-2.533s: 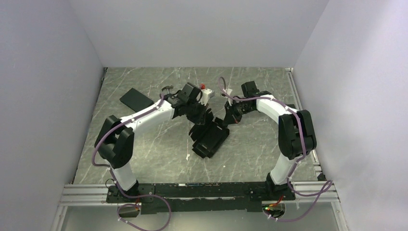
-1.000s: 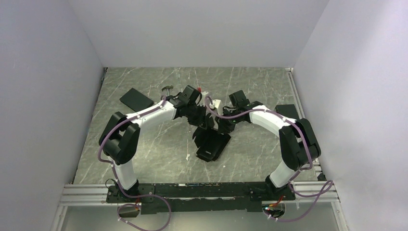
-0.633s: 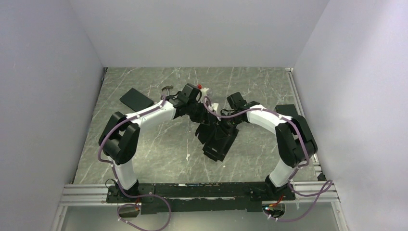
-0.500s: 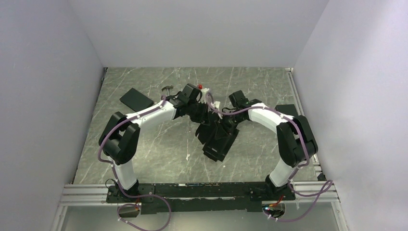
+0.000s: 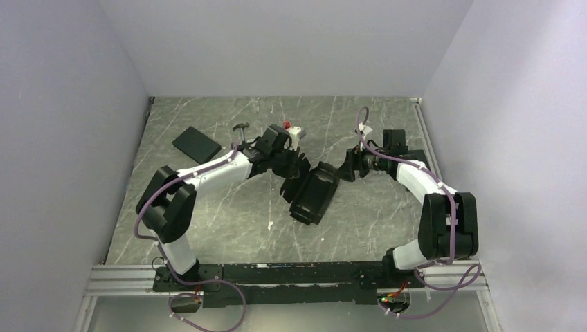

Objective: Fold the paper box
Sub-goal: Fold the paper box at the center of the board.

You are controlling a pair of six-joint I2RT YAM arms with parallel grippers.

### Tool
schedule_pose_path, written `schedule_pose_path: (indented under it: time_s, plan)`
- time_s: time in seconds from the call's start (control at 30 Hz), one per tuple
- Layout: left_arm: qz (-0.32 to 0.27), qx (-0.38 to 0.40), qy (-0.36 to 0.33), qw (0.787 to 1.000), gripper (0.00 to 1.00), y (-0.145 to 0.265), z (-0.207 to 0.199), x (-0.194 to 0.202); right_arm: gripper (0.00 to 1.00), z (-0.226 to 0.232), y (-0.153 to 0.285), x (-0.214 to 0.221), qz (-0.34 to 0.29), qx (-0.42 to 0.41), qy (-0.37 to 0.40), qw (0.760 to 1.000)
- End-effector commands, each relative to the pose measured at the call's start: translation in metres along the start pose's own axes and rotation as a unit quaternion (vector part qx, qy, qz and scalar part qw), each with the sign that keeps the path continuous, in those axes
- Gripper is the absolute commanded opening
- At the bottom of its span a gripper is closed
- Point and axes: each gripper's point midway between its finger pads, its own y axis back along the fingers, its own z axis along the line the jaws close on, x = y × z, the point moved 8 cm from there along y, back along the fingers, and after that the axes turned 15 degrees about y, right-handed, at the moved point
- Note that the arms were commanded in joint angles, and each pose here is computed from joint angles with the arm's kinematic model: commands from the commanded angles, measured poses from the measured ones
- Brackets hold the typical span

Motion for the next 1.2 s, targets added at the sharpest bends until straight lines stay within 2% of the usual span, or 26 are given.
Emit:
schedule_pose_path:
  time_s: [0.0, 0.07, 0.3, 0.6, 0.9, 1.0, 1.17]
  plan:
    - [-0.13, -0.003, -0.048, 0.99, 0.0, 0.022, -0.013, -0.024, 0.75, -0.017, -0.006, -0.006, -0.038, 0.044, -0.049, 0.997]
    - [-0.167, -0.006, -0.055, 0.984, 0.0, 0.026, -0.013, -0.027, 0.79, -0.019, -0.009, -0.004, -0.048, 0.043, -0.076, 0.995]
    - [-0.264, -0.01, -0.059, 0.963, 0.0, 0.042, -0.015, -0.034, 0.8, -0.027, -0.017, -0.001, -0.084, 0.085, -0.114, 0.986]
    - [-0.291, 0.003, -0.066, 0.954, 0.0, 0.044, -0.016, -0.028, 0.74, -0.03, -0.05, -0.01, -0.101, 0.072, -0.09, 0.988]
    - [-0.308, 0.007, -0.074, 0.949, 0.0, 0.052, -0.017, -0.024, 0.66, -0.04, -0.064, -0.006, -0.086, 0.094, -0.111, 0.986]
    - [-0.308, 0.013, -0.075, 0.948, 0.0, 0.052, -0.019, -0.024, 0.6, -0.041, -0.067, -0.007, -0.088, 0.091, -0.106, 0.986]
    - [-0.308, 0.017, -0.077, 0.948, 0.0, 0.052, -0.022, -0.023, 0.43, -0.04, -0.072, -0.014, -0.099, 0.07, -0.098, 0.988]
